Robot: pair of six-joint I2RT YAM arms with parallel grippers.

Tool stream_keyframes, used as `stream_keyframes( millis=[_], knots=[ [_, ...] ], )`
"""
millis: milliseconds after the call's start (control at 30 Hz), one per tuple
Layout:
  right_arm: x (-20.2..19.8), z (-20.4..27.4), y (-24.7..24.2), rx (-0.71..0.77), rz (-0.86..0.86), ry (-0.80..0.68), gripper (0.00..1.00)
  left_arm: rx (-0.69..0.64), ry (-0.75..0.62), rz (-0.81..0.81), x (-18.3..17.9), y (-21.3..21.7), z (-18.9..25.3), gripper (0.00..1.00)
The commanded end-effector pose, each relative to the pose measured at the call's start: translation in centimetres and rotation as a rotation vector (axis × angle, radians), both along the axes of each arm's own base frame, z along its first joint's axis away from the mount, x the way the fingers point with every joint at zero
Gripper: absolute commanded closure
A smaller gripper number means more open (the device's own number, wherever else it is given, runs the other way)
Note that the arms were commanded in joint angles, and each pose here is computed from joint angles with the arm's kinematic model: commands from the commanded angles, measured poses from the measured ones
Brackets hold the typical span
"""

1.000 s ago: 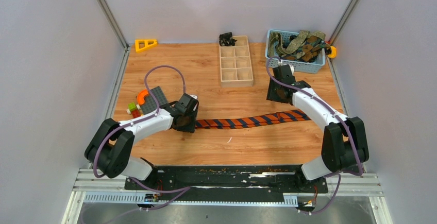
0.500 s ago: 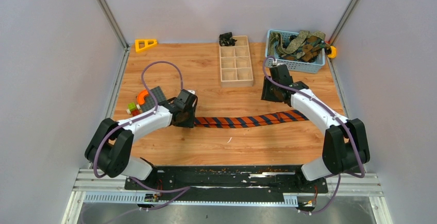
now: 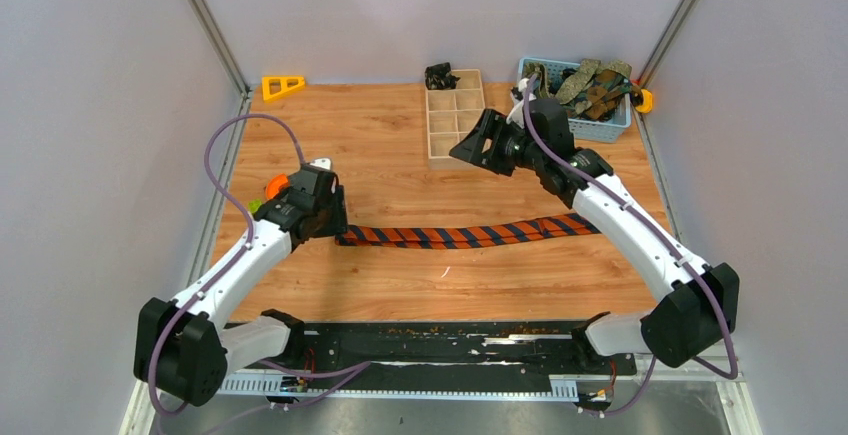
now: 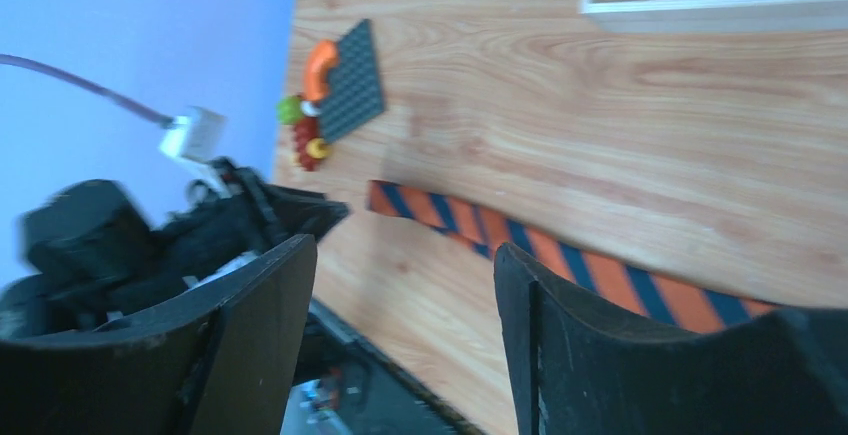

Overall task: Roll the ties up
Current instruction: Roll the tie at the center of the board.

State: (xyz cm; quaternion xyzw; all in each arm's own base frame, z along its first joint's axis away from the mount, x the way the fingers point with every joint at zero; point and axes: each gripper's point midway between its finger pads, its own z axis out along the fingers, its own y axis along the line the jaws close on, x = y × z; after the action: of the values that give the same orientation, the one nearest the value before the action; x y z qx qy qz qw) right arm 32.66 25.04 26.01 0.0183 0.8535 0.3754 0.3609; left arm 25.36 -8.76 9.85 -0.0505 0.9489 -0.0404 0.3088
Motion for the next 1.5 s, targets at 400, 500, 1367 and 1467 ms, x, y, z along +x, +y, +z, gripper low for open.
stream_keyframes(
  millis=[400,500,1367,1467],
  knots=[
    [-4.7,11.0,3.9,0.402,0.033,0.128,0.27,-0.181,0.007,0.099,2.1,0.2,-2.9,0.44],
    [-4.8,11.6,3.8,0.422,0.037,0.112,0.26,-0.187,0.028,0.112,2.2,0.2,-3.9,0.44],
    [-0.2,0.2,3.6,0.335,-0.015,0.363,0.27,-0.293,0.022,0.203,1.9,2.5,-5.0,0.50],
    [0.1,-1.2,3.8,0.312,-0.011,0.386,0.28,-0.304,-0.001,0.188,2.2,2.4,-4.4,0.50]
  ],
)
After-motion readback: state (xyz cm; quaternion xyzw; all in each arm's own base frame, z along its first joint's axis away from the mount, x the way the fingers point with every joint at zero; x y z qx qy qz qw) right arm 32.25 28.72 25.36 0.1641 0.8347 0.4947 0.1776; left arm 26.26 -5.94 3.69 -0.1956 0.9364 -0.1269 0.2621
